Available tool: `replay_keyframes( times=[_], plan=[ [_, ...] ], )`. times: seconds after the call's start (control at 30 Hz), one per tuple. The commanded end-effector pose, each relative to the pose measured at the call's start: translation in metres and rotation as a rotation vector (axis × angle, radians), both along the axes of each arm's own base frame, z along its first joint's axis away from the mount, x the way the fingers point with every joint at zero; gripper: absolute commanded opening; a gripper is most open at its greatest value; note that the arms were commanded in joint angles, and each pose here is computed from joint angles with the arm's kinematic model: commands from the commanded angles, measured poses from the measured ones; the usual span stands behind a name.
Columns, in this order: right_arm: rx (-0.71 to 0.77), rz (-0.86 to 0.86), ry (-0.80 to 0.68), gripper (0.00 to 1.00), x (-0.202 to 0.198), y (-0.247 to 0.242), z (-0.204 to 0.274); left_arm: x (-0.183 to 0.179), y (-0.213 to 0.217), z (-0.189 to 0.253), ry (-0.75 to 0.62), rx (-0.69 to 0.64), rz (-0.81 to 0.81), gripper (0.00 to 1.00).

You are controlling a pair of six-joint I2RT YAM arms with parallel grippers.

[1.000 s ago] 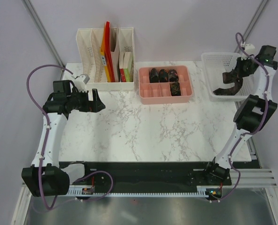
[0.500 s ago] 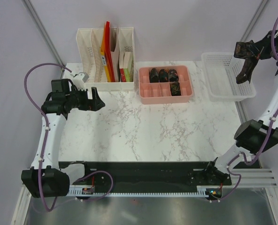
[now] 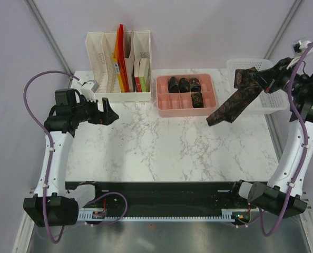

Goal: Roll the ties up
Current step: Place the tie at the center of the board.

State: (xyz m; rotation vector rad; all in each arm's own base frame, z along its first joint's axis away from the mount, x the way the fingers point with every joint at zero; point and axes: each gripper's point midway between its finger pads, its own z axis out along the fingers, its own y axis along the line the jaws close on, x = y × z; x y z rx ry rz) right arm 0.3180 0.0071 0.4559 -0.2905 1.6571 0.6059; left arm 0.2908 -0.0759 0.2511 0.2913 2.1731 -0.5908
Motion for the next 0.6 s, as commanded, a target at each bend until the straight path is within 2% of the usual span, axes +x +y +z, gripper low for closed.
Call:
replay_keyframes(
  times=[0.0, 0.1, 0.2, 0.27, 0.3, 0.33, 0.37, 0.4, 0.43, 0.47, 0.5, 0.57],
  plan=[
    [-0.072, -0.026, 0.12, 0.0, 0.004, -0.005, -0.06, -0.002, -0.001, 0.015, -0.098, 0.026, -0.044, 1.0],
    [-0.113, -0.051, 0.188, 0.0, -0.002, 0.0, -0.086, -0.003, 0.0, 0.012, -0.099, 0.037, -0.042, 1.0],
    [-0.089, 0.031, 0.305, 0.0, -0.015, 0.053, -0.134, -0.003, -0.001, 0.009, -0.093, 0.033, -0.043, 1.0],
    [-0.071, 0.051, 0.313, 0.0, -0.019, 0.08, -0.163, -0.003, -0.002, 0.007, -0.089, 0.024, -0.048, 0.99],
    [-0.078, 0.125, 0.314, 0.0, -0.028, 0.113, -0.17, -0.002, -0.003, 0.007, -0.088, 0.02, -0.049, 0.99],
    [-0.045, 0.077, 0.333, 0.0, -0.021, 0.124, -0.181, -0.002, -0.004, 0.008, -0.091, 0.012, -0.051, 1.0],
    [-0.037, 0.085, 0.344, 0.08, -0.022, 0.139, -0.187, -0.002, -0.004, 0.007, -0.089, 0.008, -0.053, 0.99],
    [-0.037, 0.181, 0.353, 0.26, -0.036, 0.177, -0.19, -0.002, -0.004, 0.008, -0.094, 0.007, -0.051, 1.0],
    [-0.034, 0.181, 0.36, 0.74, -0.033, 0.193, -0.194, -0.002, -0.005, 0.007, -0.091, 0.004, -0.054, 1.0],
    [-0.05, 0.213, 0.363, 0.9, -0.038, 0.208, -0.195, -0.001, -0.005, 0.007, -0.097, 0.007, -0.056, 0.99],
    [-0.074, 0.261, 0.357, 0.98, -0.046, 0.225, -0.195, -0.001, -0.004, 0.008, -0.104, 0.013, -0.055, 0.99],
    [-0.153, 0.279, 0.331, 0.98, -0.036, 0.226, -0.194, -0.003, -0.005, 0.006, -0.109, 0.022, -0.078, 1.0]
  ],
)
